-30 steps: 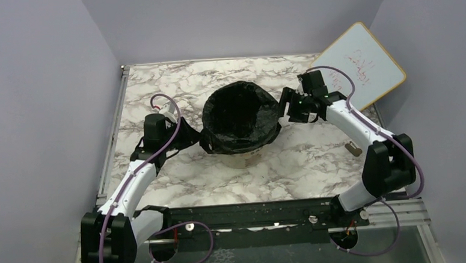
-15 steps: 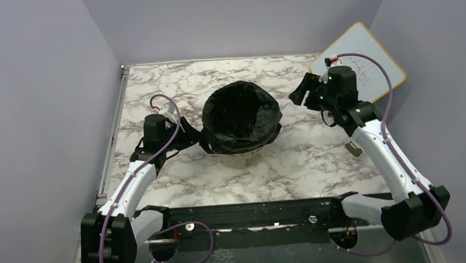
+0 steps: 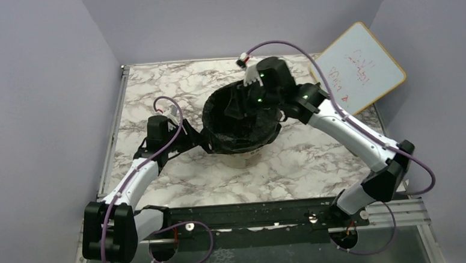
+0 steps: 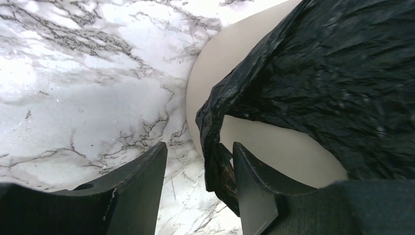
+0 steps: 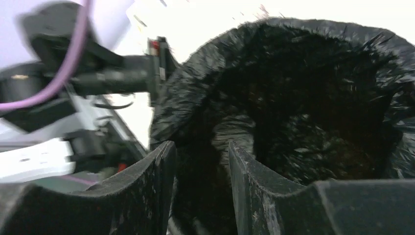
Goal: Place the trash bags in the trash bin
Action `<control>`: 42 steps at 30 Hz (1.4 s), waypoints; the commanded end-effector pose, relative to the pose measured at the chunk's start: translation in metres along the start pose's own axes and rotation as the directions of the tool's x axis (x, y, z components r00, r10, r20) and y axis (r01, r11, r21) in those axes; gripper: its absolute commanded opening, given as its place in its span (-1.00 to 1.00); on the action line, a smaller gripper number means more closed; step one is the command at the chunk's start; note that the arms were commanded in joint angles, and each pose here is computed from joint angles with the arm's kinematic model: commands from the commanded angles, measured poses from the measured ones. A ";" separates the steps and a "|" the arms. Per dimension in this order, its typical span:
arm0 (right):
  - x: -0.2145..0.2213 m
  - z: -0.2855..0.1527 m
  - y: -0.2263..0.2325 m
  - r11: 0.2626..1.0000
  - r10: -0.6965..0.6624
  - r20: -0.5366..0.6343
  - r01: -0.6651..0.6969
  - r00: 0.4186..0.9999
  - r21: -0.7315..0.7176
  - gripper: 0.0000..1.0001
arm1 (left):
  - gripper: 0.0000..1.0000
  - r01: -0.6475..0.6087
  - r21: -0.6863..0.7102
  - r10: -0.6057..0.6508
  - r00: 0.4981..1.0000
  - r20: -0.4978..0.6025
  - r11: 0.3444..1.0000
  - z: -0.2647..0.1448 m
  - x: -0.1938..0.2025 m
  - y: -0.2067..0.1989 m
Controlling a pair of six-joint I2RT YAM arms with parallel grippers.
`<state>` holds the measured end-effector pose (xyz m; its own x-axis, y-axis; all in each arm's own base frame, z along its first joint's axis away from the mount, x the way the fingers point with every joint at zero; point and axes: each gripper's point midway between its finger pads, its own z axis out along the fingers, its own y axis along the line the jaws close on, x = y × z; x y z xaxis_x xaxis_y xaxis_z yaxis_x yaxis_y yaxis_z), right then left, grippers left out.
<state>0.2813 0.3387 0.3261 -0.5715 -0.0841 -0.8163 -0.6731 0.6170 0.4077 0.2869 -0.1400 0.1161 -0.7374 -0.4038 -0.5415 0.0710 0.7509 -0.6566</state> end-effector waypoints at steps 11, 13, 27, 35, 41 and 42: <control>0.108 0.064 -0.065 0.914 -0.112 -0.420 0.260 0.900 0.312 -0.03 | 0.08 0.038 0.074 -0.034 0.998 -0.058 0.997 0.016 0.007 -0.004; 0.124 0.072 -0.067 0.925 -0.108 -0.453 0.257 0.885 0.281 -0.03 | 0.08 0.047 0.080 -0.042 0.997 -0.064 0.996 0.018 0.009 -0.003; 0.189 0.093 -0.097 0.912 -0.034 -0.553 0.252 0.833 0.323 -0.03 | 0.02 0.107 0.100 -0.100 0.992 -0.072 0.989 0.025 0.015 -0.002; 0.209 0.097 -0.100 0.917 -0.001 -0.595 0.237 0.804 0.319 -0.03 | -0.01 0.114 0.130 -0.104 0.991 -0.084 0.985 0.027 0.017 -0.006; 0.166 0.088 -0.079 0.930 -0.031 -0.517 0.214 0.855 0.297 -0.02 | -0.04 0.104 0.138 -0.092 0.991 -0.095 0.985 0.028 0.019 -0.006; 0.157 0.086 -0.075 0.933 -0.037 -0.499 0.209 0.866 0.293 -0.02 | -0.06 0.107 0.128 -0.094 0.991 -0.098 0.986 0.029 0.020 -0.003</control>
<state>0.2784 0.3348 0.0852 -0.7279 -0.5327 -0.4318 -0.6067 0.7938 0.0434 0.2923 -0.1615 0.0919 -0.7947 -0.4392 -0.4190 0.0451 0.6456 -0.7623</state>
